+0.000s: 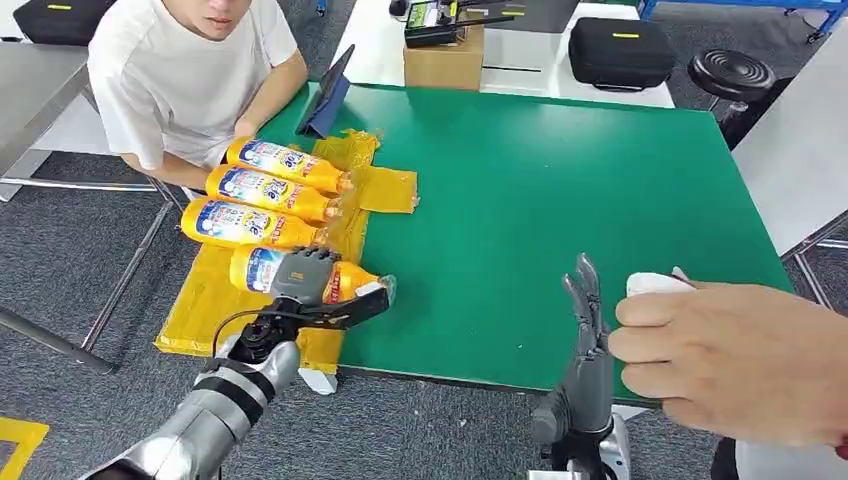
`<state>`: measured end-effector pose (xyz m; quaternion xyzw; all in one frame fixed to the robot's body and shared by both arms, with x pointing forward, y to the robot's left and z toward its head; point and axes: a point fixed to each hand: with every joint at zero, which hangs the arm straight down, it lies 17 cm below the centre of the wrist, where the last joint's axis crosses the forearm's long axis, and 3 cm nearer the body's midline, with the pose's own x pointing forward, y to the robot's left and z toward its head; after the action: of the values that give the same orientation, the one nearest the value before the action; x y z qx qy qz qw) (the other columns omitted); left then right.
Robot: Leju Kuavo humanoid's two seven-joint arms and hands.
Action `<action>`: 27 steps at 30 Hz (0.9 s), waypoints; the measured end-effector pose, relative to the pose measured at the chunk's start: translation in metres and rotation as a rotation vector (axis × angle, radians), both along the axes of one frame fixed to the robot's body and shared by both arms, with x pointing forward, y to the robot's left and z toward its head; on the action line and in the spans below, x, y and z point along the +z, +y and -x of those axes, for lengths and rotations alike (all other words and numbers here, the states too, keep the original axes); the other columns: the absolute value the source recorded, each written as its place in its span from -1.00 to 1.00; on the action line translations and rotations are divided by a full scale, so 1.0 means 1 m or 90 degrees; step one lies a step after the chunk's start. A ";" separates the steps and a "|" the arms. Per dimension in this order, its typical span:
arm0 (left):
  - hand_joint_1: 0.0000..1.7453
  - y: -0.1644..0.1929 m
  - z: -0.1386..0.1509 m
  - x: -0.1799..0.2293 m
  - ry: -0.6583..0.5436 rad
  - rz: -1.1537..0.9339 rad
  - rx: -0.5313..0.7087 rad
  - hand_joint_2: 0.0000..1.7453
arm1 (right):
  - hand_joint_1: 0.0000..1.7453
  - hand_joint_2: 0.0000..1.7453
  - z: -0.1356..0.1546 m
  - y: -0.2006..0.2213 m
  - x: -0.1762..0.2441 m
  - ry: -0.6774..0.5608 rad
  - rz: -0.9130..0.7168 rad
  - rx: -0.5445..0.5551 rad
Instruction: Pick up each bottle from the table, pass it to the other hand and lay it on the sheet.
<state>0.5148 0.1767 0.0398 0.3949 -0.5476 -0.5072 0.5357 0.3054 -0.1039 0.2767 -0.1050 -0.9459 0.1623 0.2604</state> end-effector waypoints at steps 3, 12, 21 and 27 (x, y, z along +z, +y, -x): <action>0.92 0.007 -0.005 -0.006 0.023 0.012 0.013 1.00 | -1.00 -1.00 -0.003 -0.005 -0.001 0.013 -0.011 0.000; -1.00 -0.007 -0.007 -0.019 0.121 0.186 -0.005 1.00 | -1.00 -1.00 -0.008 -0.010 -0.004 0.036 -0.033 0.007; -1.00 -0.036 0.000 -0.014 0.183 0.334 -0.069 1.00 | -1.00 -1.00 -0.013 -0.013 -0.009 0.052 -0.048 0.006; -1.00 -0.070 0.022 0.035 0.130 0.609 -0.143 1.00 | -1.00 -1.00 -0.016 -0.019 -0.012 0.059 -0.066 -0.011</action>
<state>0.4930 0.1070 0.0748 -0.0076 -0.7026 -0.2900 0.6498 0.3214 -0.1226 0.2647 -0.0917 -0.9392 0.1158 0.3101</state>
